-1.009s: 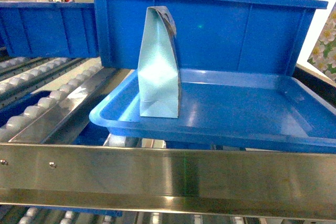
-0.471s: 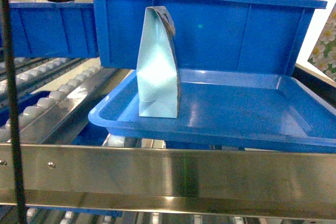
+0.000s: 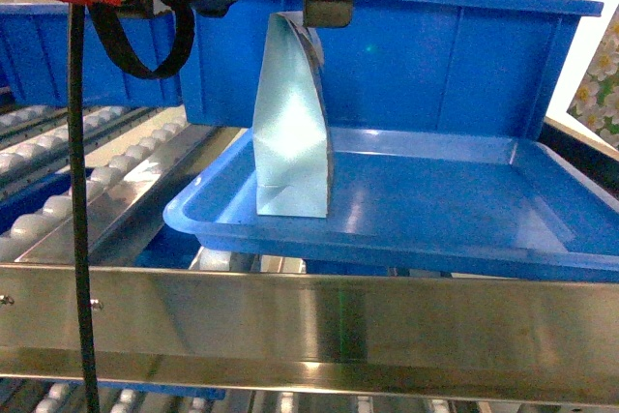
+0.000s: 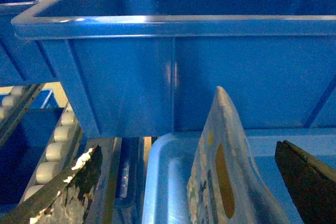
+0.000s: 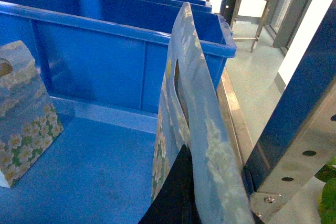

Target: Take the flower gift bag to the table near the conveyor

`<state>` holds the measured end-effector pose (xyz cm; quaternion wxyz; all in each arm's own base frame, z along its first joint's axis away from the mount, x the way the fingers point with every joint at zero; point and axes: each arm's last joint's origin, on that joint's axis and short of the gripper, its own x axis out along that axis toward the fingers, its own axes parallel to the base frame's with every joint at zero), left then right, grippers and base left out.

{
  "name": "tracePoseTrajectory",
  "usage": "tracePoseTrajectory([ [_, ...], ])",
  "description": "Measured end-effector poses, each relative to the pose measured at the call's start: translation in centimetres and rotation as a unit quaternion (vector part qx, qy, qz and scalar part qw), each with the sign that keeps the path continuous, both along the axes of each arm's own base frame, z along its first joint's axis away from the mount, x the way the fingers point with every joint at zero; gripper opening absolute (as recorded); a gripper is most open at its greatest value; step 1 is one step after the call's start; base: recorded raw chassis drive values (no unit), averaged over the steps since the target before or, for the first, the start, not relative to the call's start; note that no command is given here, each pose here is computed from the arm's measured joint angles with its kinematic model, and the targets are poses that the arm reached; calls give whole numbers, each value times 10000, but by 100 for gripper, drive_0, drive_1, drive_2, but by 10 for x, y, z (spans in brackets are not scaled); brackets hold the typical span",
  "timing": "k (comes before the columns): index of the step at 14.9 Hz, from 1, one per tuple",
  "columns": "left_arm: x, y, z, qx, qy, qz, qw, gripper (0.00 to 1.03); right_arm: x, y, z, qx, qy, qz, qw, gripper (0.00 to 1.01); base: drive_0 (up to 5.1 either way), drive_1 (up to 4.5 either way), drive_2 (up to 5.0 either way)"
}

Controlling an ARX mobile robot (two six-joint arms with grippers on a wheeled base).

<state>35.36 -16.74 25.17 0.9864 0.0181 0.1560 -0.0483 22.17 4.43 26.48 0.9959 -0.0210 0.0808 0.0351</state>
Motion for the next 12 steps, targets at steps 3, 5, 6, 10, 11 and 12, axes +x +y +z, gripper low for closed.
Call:
tracePoseTrajectory([
  [3,1,-7,-24,145,278,1,9995,98,0,0,0,0,2,0,10000,2,0,0,0],
  [5,1,-8,-25,162,311,-4,9994,89,0,0,0,-1,4,0,10000,2,0,0,0],
  [6,2,-9,-27,163,301,2,9994,78,0,0,0,0,0,0,10000,2,0,0,0],
  [10,4,-11,-25,173,279,35,9995,17,0,0,0,0,0,0,10000,2,0,0,0],
  [11,4,-10,-25,183,296,36,9994,7,0,0,0,0,0,0,10000,2,0,0,0],
  [12,4,-10,-25,185,293,43,9994,2,0,0,0,0,2,0,10000,2,0,0,0],
])
